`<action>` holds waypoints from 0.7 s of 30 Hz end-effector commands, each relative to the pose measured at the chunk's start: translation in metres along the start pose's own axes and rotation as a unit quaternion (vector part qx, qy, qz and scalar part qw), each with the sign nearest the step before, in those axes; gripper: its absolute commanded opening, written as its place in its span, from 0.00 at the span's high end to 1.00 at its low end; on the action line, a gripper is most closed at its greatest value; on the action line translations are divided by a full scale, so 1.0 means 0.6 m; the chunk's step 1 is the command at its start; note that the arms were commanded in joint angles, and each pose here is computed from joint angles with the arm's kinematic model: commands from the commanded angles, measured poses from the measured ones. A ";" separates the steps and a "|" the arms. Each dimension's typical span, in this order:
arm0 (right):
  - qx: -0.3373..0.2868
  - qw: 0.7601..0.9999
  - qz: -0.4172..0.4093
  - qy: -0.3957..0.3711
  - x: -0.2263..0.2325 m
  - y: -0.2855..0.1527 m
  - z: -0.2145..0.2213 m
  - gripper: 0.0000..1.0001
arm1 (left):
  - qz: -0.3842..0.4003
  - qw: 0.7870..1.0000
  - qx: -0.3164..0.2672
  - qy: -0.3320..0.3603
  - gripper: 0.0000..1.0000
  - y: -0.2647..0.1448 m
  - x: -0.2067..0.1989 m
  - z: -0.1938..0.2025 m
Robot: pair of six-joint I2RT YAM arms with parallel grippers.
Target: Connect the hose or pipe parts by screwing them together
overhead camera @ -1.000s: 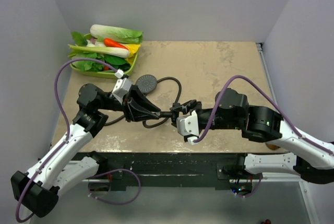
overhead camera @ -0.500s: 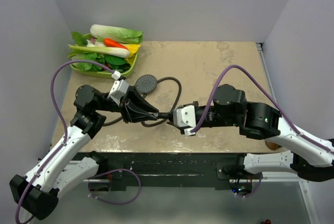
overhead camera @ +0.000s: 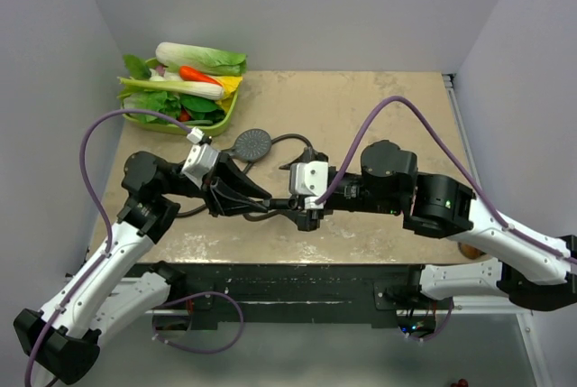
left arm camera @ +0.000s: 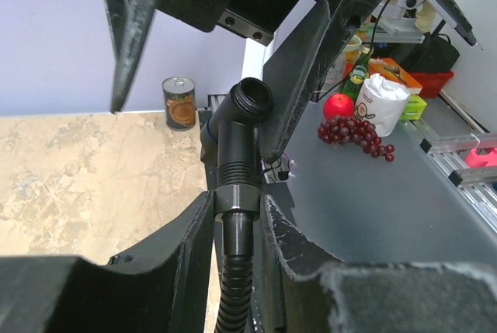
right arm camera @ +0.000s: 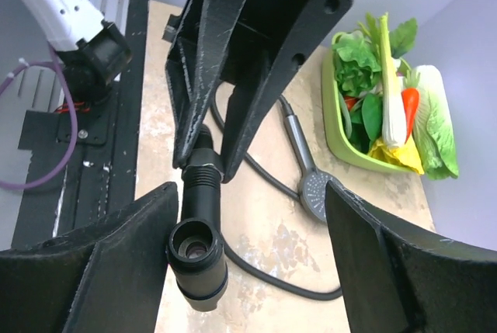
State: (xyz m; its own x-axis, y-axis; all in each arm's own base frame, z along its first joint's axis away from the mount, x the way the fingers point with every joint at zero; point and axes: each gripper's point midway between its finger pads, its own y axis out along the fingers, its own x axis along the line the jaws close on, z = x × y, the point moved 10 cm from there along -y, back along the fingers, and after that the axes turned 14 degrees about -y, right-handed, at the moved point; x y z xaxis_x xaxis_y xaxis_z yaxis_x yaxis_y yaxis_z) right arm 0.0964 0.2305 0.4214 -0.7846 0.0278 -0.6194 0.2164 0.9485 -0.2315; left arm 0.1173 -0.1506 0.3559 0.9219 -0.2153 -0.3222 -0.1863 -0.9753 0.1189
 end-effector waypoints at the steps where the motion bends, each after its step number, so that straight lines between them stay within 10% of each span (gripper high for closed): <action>1: -0.010 0.996 0.091 0.008 -0.038 -0.009 -0.015 0.22 | 0.037 0.997 0.002 0.065 1.00 0.000 -0.034 -0.028; 21: -0.056 0.990 0.059 0.115 -0.063 -0.048 -0.002 0.36 | 0.037 0.997 0.003 0.069 1.00 -0.002 -0.036 -0.022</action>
State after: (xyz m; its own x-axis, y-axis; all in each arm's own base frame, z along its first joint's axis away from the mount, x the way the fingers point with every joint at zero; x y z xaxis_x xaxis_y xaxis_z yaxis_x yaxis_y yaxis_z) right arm 0.1175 0.2199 0.4275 -0.8697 0.1184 -0.4792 0.2246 0.9594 -0.1706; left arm 0.1193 -0.1509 0.3596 0.9345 -0.1750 -0.3100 -0.1358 -0.9802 0.1441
